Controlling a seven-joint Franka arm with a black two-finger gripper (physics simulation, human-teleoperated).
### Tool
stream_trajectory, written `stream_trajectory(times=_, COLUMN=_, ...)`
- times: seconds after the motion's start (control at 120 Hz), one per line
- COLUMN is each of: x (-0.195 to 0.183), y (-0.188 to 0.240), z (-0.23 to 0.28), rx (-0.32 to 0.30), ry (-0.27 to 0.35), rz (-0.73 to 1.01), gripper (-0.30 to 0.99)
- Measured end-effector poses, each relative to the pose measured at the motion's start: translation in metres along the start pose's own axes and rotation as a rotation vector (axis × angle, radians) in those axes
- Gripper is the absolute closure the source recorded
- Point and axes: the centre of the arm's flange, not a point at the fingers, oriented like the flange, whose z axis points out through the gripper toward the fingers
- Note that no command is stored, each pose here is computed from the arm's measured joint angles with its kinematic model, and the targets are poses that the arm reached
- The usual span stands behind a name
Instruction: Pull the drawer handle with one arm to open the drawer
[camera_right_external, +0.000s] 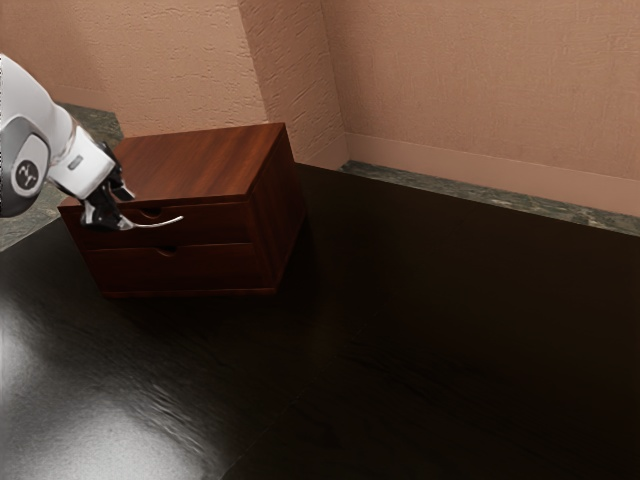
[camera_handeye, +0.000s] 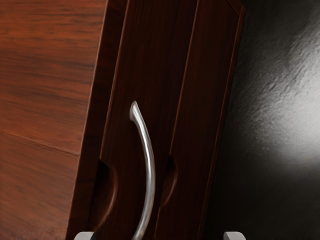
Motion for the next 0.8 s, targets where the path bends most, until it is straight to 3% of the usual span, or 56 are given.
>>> stream_trajectory(times=0.8, x=0.015, y=-0.001, z=0.058, rx=-0.023, ry=-0.006, rz=0.101, gripper=0.5)
